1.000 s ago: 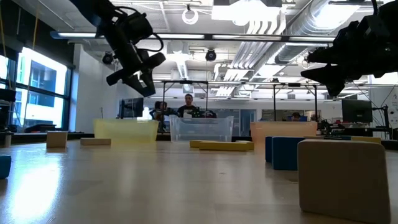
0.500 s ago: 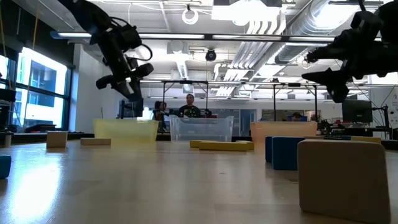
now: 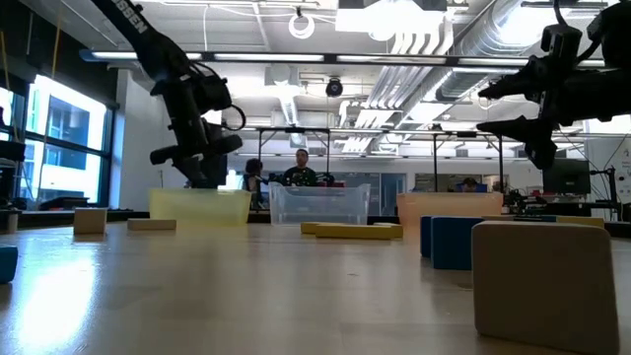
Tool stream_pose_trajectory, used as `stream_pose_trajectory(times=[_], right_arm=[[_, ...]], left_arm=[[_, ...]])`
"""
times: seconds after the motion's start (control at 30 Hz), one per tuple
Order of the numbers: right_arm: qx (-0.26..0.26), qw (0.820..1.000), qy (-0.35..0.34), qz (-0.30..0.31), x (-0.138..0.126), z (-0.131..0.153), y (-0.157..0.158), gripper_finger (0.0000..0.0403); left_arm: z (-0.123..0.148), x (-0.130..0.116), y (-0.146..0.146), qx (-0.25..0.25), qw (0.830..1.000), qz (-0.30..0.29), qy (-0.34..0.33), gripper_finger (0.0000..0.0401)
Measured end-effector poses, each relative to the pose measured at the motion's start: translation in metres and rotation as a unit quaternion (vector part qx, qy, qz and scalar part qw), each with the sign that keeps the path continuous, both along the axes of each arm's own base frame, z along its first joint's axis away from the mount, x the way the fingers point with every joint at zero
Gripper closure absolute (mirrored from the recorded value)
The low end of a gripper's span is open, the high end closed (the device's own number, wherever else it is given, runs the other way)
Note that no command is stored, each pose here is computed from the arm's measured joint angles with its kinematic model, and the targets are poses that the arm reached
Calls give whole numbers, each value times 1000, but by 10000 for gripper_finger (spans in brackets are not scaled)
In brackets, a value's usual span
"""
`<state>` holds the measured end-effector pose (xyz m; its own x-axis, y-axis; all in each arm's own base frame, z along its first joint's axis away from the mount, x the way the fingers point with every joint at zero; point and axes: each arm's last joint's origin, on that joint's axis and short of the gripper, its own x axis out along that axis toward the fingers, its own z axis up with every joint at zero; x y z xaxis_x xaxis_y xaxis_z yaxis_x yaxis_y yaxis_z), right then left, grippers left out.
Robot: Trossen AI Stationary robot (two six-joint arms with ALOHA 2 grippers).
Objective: Sort & place blocks by color
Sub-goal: Put the blue block into the yellow bin
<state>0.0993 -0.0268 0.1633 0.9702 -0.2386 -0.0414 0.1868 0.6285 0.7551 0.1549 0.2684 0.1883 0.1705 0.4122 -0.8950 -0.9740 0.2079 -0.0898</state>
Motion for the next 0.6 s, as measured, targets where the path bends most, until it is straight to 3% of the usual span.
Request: stream_pose_trajectory(times=[0.43, 0.6], right_arm=[[0, 1000, 0, -1, 0, 0, 0, 187], [29, 1000, -7, -2, 0, 0, 0, 187]], left_arm=[[-21, 4, 4, -35, 999, -15, 10, 252], [-21, 4, 5, -34, 999, -13, 9, 246]])
